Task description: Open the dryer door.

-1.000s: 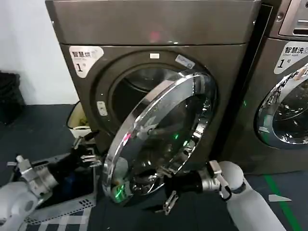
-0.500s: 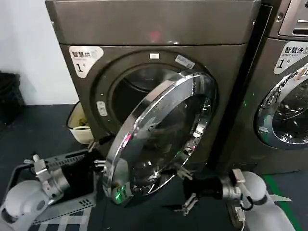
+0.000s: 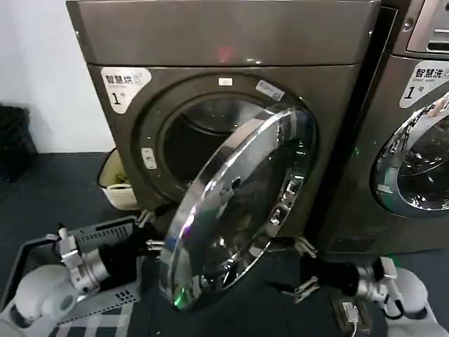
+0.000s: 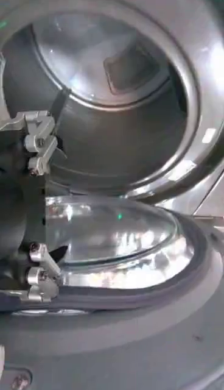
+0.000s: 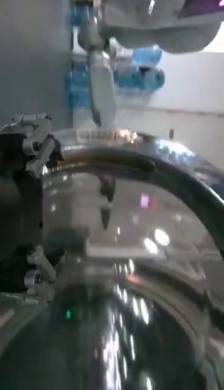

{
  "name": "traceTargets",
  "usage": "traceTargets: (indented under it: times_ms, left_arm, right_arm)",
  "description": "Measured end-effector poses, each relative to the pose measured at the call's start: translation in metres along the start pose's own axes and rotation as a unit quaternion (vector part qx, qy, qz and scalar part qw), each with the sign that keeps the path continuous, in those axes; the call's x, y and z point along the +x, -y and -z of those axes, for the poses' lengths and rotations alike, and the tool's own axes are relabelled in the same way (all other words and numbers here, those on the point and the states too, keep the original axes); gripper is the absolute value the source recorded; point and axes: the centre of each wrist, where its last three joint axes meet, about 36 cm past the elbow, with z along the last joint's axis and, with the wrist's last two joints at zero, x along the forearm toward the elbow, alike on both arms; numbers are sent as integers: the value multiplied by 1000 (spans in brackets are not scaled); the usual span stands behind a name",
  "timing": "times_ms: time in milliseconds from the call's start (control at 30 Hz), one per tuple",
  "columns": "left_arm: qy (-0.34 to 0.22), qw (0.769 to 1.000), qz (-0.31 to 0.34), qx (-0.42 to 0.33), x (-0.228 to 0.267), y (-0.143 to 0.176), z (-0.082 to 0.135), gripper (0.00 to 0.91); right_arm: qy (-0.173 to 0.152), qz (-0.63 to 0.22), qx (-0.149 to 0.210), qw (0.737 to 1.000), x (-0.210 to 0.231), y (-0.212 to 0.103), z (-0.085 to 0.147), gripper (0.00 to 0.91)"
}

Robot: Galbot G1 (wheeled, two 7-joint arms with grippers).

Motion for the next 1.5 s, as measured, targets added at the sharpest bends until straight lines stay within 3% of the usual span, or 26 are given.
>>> traceTargets:
  times_ms: [367, 500, 667, 833, 967, 1300, 1400, 1500]
  left_arm:
    - [-7, 999, -34, 2, -12, 17, -1, 907]
    - [-9, 999, -50, 4, -19, 23, -3, 907]
    - [-15, 997, -71, 4, -26, 30, -4, 907]
    - [-22, 996, -89, 4, -34, 33, -6, 907]
    - [-26, 994, -106, 4, -42, 36, -6, 907]
    - [-40, 988, -151, 16, -63, 46, -16, 907]
    - [-44, 985, -165, 18, -70, 49, -18, 907]
    - [-48, 982, -184, 22, -79, 53, -22, 907]
  right_arm:
    - [13, -186, 39, 982, 64, -41, 14, 907]
    - [27, -279, 59, 958, 85, -63, 20, 907]
    - [58, -404, 85, 909, 110, -94, 30, 907]
    - [62, -514, 72, 853, 137, -123, 38, 907]
    - [62, -586, 84, 804, 162, -139, 54, 907]
    - [45, -758, 135, 636, 233, -166, 102, 907]
    - [47, -805, 135, 575, 262, -178, 118, 907]
    - [40, -832, 140, 536, 287, -190, 132, 907]
